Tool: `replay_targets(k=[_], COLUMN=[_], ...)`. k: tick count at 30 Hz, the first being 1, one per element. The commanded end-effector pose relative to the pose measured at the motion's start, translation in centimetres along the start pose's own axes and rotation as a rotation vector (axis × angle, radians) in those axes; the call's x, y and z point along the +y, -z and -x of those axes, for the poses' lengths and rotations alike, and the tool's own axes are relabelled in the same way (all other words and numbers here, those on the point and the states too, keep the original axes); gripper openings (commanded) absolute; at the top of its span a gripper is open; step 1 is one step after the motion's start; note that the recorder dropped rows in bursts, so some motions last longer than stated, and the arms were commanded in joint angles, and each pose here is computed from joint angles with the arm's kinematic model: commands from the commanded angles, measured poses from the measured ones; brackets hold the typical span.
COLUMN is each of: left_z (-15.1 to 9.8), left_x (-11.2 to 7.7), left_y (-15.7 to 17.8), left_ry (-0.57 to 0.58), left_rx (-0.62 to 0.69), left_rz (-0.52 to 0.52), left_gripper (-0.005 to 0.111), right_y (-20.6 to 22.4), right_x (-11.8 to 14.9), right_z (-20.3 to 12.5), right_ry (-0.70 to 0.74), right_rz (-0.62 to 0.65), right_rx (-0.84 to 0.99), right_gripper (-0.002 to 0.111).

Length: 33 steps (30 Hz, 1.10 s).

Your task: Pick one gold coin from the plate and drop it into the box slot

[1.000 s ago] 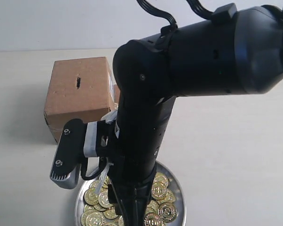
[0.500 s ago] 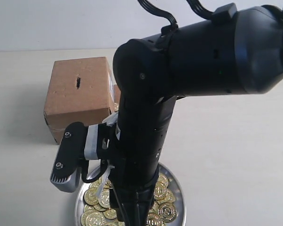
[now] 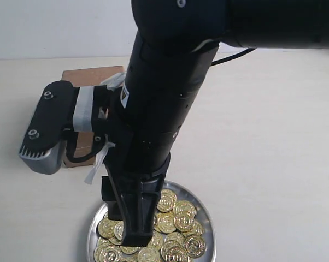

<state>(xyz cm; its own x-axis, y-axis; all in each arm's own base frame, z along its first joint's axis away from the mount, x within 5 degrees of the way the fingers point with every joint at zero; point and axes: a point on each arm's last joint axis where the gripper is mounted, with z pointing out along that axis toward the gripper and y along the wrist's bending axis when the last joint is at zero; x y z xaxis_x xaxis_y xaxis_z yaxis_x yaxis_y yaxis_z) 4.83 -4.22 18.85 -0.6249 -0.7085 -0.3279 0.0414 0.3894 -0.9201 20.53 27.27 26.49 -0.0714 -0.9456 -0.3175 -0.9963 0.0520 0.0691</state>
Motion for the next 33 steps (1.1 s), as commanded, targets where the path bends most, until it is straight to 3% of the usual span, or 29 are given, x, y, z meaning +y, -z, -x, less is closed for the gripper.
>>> replay_targets(k=[1, 4, 9, 13, 19, 23, 26, 33], left_z=[-1.0, -1.7, -1.5, -0.7, -0.3, 0.1, 0.4, 0.2], left_x=[-0.4, -0.4, -3.0, -4.5, -4.7, -4.2, -4.6, -7.0], left_y=[-0.1, -0.3, -1.0, -3.2, -6.4, -8.0, -8.6, -8.8], left_ry=[0.063, 0.051, -0.041, -0.090, -0.073, -0.058, -0.108, -0.190], left_rx=[0.133, 0.220, 0.339, 0.391, 0.460, 0.436, 0.432, 0.520], left_rz=[-0.026, -0.016, 0.001, 0.093, 0.202, 0.262, 0.248, 0.100], left_gripper=[0.000, 0.000, 0.000, 0.000, 0.000, 0.000, 0.000, 0.000], right_y=[0.5, 0.5, 0.5, 0.7, 1.7, 2.5, 3.0, 3.6], right_x=[0.2, 0.2, 0.4, 0.4, 0.5, 0.7, 0.8, 1.0], right_z=[0.0, 0.0, -0.1, -0.1, -0.2, -0.1, 0.0, -0.1], right_ry=[0.012, 0.012, 0.012, 0.013, 0.031, 0.036, 0.039, 0.042], right_rz=[0.002, 0.002, 0.018, 0.014, -0.024, -0.050, -0.071, -0.081], right_rx=[0.003, 0.003, 0.019, 0.015, 0.004, -0.031, -0.058, -0.072], right_gripper=[0.027, 0.027, 0.027, 0.027, 0.027, 0.027, 0.027, 0.027])
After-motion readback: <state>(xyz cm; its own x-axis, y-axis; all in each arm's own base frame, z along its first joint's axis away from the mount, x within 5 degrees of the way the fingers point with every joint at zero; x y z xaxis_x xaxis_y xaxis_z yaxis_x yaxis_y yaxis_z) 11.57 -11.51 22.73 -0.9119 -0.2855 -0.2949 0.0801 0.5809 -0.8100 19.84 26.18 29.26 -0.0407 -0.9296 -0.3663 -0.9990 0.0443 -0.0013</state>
